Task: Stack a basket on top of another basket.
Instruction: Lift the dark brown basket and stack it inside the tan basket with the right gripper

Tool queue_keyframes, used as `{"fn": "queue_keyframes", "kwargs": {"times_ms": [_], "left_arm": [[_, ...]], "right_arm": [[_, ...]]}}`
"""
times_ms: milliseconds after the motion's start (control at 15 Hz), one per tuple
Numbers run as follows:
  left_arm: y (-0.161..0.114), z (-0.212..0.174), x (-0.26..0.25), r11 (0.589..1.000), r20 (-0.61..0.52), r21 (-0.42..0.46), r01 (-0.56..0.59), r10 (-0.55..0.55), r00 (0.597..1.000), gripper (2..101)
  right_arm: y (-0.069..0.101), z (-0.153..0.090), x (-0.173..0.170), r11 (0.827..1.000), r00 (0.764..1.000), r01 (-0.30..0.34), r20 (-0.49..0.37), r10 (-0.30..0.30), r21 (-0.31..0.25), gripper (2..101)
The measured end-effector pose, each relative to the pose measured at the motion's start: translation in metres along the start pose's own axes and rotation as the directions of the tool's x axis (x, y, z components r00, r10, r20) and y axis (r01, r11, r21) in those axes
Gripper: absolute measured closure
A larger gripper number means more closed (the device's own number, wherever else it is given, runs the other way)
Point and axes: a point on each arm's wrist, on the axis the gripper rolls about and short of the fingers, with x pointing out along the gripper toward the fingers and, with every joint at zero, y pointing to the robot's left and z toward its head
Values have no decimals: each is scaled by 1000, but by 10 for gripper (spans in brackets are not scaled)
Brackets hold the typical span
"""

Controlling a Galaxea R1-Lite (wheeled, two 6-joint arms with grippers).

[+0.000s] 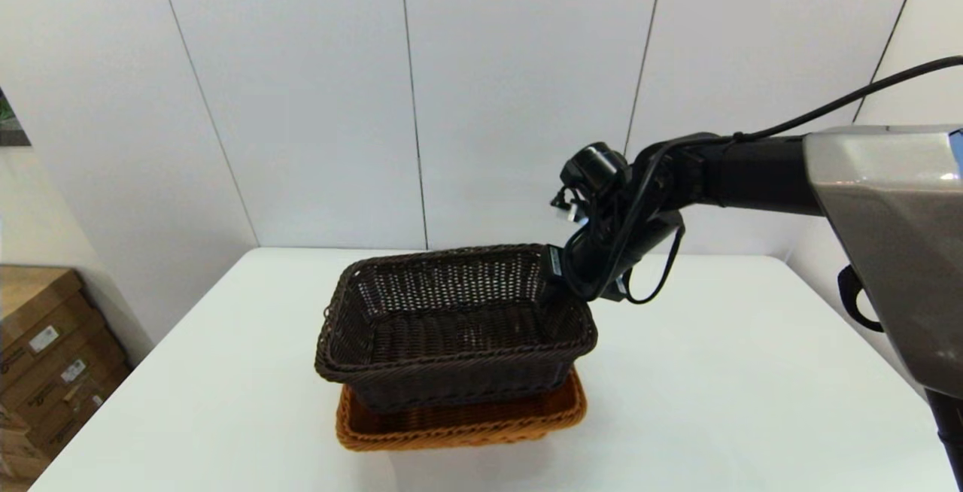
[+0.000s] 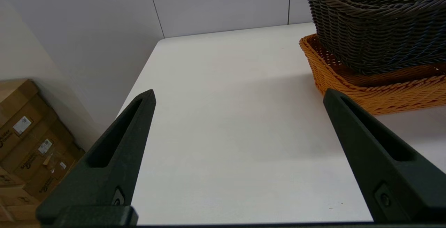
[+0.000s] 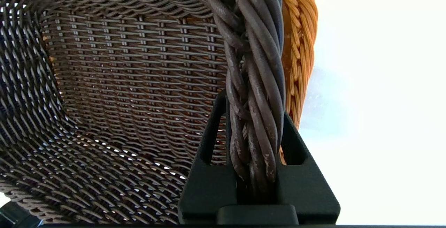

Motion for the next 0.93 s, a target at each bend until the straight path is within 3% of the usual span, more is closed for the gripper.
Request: {"fn": "queue_keyframes", "kwargs": {"times_ms": [933], "left_arm": [[0, 0, 0, 1000, 0, 0, 0, 0, 1000, 54]], "right_arm": [[3, -1, 1, 1000, 1000, 0, -2, 0, -7, 867]]}}
